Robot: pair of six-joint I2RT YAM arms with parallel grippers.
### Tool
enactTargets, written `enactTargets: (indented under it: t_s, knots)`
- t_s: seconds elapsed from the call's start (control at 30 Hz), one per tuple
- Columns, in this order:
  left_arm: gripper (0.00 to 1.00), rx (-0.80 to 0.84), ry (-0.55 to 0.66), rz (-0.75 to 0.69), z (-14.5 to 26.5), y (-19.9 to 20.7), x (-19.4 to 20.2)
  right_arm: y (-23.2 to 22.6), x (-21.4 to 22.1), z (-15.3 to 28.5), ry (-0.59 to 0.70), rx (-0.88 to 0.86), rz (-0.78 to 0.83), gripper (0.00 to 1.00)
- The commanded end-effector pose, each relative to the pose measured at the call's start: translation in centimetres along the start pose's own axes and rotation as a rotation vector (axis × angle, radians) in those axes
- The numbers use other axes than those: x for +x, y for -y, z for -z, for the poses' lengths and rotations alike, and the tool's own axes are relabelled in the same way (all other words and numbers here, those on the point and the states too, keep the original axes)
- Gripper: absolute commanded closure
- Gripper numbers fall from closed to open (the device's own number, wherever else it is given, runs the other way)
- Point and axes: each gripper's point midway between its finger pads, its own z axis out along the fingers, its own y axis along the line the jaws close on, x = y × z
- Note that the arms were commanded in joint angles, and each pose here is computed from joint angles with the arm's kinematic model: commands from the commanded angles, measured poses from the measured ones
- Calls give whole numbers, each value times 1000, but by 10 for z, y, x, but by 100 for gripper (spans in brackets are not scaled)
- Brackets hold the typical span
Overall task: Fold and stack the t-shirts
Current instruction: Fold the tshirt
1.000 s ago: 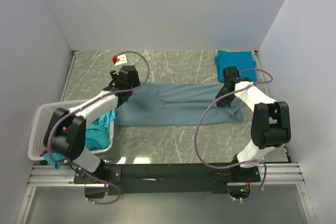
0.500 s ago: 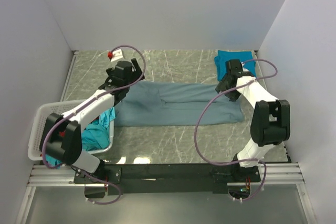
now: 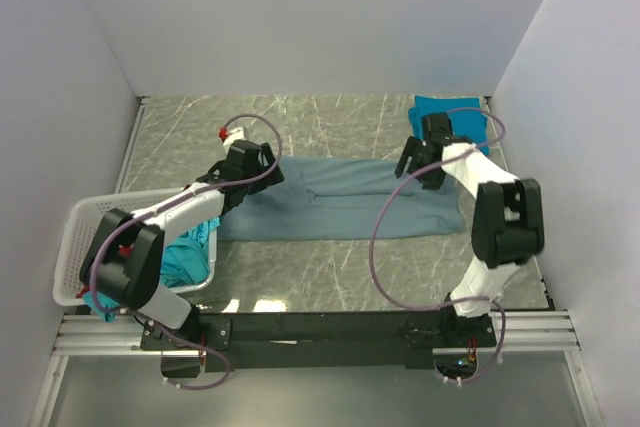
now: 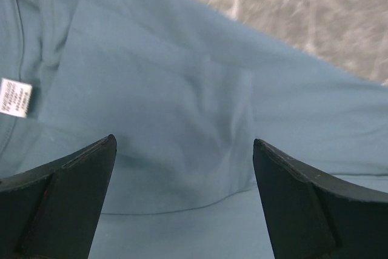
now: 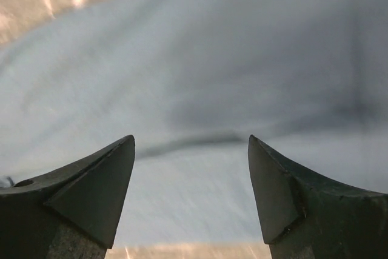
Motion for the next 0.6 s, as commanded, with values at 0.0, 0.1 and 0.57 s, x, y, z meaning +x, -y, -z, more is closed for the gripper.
enactTargets:
  t_s: [0.0, 0.1, 0.57]
  knots:
    - [1, -6, -61, 22, -18, 1, 18, -32, -21, -21, 9, -67, 83, 18]
    - [1, -46, -83, -3, -40, -2, 25, -41, -17, -37, -36, -77, 90, 18]
    - [1, -64, -101, -103, -160, 49, -3, -30, 110, -13, -224, -115, 137, 16]
